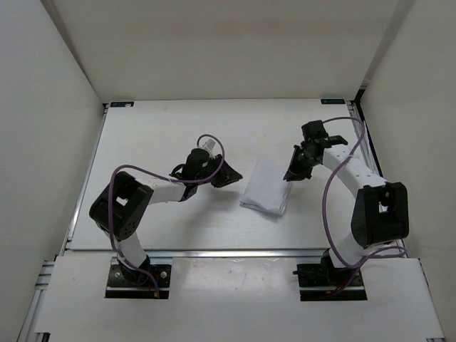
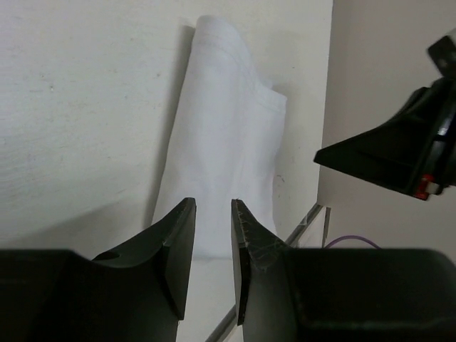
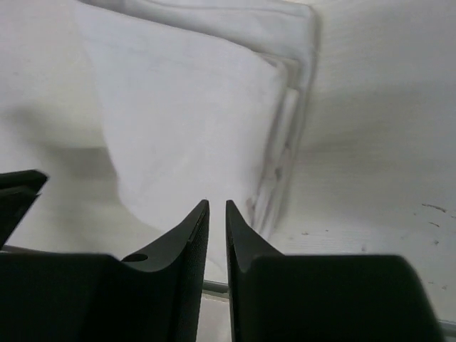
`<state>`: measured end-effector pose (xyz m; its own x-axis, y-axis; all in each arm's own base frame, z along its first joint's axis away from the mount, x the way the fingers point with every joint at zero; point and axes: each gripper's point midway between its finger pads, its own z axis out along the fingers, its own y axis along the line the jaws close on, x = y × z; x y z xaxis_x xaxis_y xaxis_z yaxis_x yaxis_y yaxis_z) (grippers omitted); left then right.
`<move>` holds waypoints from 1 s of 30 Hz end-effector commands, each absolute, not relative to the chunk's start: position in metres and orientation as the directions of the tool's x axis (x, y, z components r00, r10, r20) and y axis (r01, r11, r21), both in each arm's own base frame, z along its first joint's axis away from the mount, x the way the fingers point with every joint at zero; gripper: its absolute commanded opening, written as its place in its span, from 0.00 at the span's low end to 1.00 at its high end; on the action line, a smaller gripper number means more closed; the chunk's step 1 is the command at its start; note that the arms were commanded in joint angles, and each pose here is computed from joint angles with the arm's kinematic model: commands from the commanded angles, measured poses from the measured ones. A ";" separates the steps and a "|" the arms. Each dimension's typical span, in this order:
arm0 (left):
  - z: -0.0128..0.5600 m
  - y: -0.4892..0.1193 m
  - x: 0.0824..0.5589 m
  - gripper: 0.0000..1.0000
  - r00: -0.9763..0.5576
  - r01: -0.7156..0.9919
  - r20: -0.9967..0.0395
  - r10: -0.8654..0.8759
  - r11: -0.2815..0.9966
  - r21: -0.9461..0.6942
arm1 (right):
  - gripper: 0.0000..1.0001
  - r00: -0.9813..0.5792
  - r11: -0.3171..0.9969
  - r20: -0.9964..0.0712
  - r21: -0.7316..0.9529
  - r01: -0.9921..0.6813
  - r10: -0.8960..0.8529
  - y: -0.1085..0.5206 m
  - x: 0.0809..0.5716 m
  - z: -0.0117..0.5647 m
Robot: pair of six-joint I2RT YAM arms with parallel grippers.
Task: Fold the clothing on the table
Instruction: Fold the skirt
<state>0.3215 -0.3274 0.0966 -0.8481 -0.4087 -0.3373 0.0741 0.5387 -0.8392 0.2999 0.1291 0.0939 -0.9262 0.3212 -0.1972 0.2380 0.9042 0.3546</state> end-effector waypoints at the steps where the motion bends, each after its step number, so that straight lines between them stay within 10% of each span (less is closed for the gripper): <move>1: 0.104 -0.338 0.323 0.37 -0.853 0.098 -0.335 -0.400 0.509 -0.855 | 0.20 -0.941 0.898 -0.178 0.392 0.201 0.288 0.151 0.295 0.107; 15: 0.093 -0.310 0.328 0.35 -0.847 0.061 -0.325 -0.420 0.531 -0.845 | 0.02 -0.939 0.815 0.182 0.466 0.343 0.291 0.161 0.198 0.015; 30: 0.132 -0.392 0.283 0.35 -0.935 0.158 -0.257 -0.242 0.364 -0.918 | 0.07 -0.938 0.820 -0.013 0.489 0.297 0.347 0.146 0.239 0.055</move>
<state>0.2916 -0.3744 0.1176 -0.9188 -0.2913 -0.2664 0.1268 0.4211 -0.8981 0.1997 0.1520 0.0217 -0.9331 0.3162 0.1711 0.3594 0.8090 0.4650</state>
